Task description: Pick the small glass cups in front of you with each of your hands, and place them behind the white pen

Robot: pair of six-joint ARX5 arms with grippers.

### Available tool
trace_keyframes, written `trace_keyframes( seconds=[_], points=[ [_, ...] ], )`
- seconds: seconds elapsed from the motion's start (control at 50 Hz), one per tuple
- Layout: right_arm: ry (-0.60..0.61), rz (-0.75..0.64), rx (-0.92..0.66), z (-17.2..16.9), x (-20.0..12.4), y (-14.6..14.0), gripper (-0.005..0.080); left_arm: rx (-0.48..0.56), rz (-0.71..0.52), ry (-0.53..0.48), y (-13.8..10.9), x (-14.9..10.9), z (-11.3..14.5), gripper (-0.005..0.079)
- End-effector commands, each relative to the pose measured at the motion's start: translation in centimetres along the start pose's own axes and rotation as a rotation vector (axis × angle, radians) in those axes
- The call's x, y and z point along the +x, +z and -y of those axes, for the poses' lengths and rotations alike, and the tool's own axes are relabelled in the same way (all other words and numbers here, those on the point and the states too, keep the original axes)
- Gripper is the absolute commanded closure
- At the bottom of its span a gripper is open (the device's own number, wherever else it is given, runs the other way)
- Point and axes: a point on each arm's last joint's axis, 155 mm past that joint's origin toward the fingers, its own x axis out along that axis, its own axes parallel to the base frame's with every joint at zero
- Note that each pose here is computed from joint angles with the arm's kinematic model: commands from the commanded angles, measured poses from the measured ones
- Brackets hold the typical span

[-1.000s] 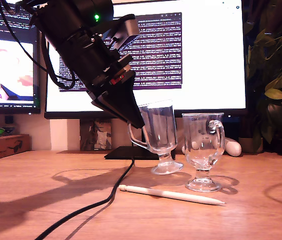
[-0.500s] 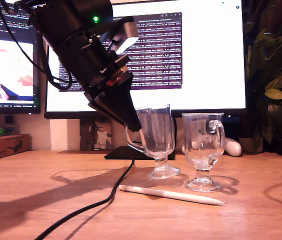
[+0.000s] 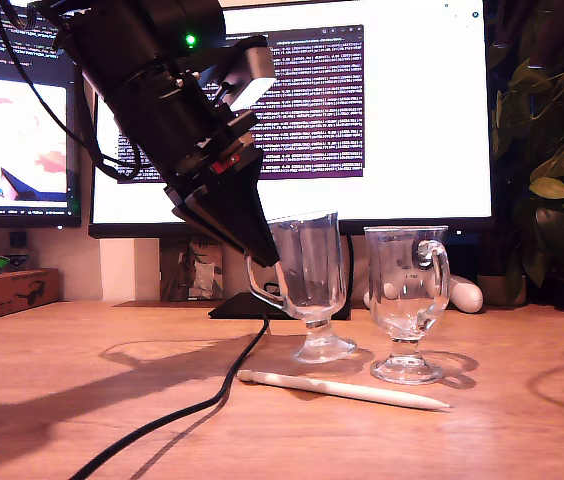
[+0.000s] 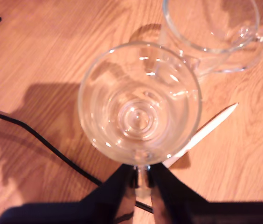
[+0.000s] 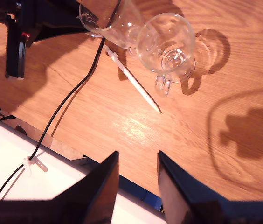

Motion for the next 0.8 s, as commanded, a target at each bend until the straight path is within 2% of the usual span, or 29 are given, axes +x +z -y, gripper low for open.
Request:
trace_keyframes(
  seconds=[0.0, 0.24, 0.36, 0.78],
  points=[
    [0.006, 0.02, -0.006, -0.19, -0.43, 0.33, 0.0519, 0.003, 0.011, -0.006, 0.59, 0.41, 0.07, 0.0715],
    [0.006, 0.02, -0.006, -0.18, -0.43, 0.34, 0.0519, 0.001, 0.005, -0.007, 0.46, 0.47, 0.08, 0.0714],
    [0.006, 0.02, -0.007, -0.18, -0.43, 0.35, 0.0519, 0.001, 0.004, -0.008, 0.42, 0.52, 0.07, 0.0657],
    [0.007, 0.028, -0.009, -0.21, -0.44, 0.54, 0.052, 0.004, 0.012, -0.003, 0.65, 0.48, -0.03, 0.0652]
  ],
)
